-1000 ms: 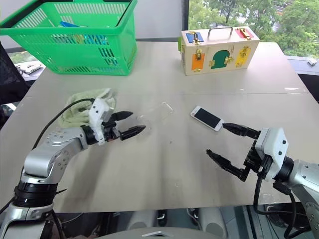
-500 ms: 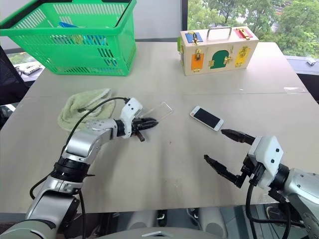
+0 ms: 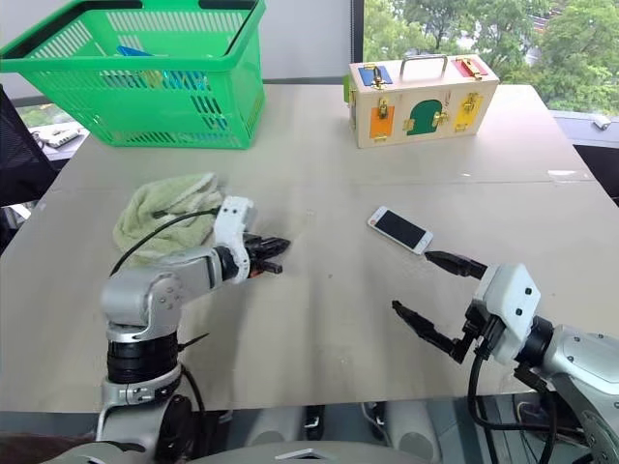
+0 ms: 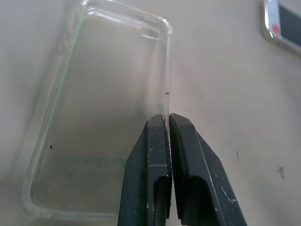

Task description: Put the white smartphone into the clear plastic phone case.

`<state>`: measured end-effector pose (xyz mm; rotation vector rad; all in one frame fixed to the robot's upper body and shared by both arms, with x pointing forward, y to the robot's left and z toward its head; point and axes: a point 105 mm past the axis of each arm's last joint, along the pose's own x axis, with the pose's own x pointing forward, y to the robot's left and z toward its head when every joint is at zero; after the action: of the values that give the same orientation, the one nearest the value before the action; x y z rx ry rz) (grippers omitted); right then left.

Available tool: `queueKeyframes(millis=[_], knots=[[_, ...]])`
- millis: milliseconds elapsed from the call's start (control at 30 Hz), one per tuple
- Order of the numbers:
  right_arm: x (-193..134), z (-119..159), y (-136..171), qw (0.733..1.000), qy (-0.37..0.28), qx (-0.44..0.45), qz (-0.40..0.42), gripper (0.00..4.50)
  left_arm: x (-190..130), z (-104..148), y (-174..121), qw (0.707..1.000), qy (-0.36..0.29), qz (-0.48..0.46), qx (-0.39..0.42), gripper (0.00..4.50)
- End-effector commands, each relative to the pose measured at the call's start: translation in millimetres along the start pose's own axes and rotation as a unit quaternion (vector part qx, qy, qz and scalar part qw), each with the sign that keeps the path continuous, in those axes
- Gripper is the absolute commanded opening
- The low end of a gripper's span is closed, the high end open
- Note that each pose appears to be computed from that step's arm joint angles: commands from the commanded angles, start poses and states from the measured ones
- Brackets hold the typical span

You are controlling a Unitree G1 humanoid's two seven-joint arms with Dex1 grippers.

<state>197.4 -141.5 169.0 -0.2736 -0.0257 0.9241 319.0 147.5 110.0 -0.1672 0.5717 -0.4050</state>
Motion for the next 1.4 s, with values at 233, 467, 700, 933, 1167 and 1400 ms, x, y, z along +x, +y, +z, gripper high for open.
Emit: queueKeyframes(millis=[233,467,700,933,1167,1400], knots=[[-3,7,2,1.0,0.001,-0.012,0.009,4.5,-13,-9,-12,0.998,-0.006,0.024,-0.05,0.13],[-2,8,3,1.0,0.002,-0.011,0.003,4.5,-16,3,-47,0.994,-0.018,-0.106,-0.012,3.17],[4,4,8,1.0,-0.005,-0.004,-0.001,4.5,-48,19,-31,0.943,0.009,-0.284,0.175,4.07],[7,2,9,1.0,-0.008,-0.006,-0.003,4.5,-54,4,14,0.856,0.097,-0.352,0.367,4.07],[4,2,13,1.0,-0.003,-0.006,-0.01,4.5,-23,-9,29,0.846,0.102,-0.304,0.425,4.07],[-3,-1,13,1.0,0.011,-0.013,-0.008,4.5,-19,-23,15,0.849,0.105,-0.307,0.417,0.8]])
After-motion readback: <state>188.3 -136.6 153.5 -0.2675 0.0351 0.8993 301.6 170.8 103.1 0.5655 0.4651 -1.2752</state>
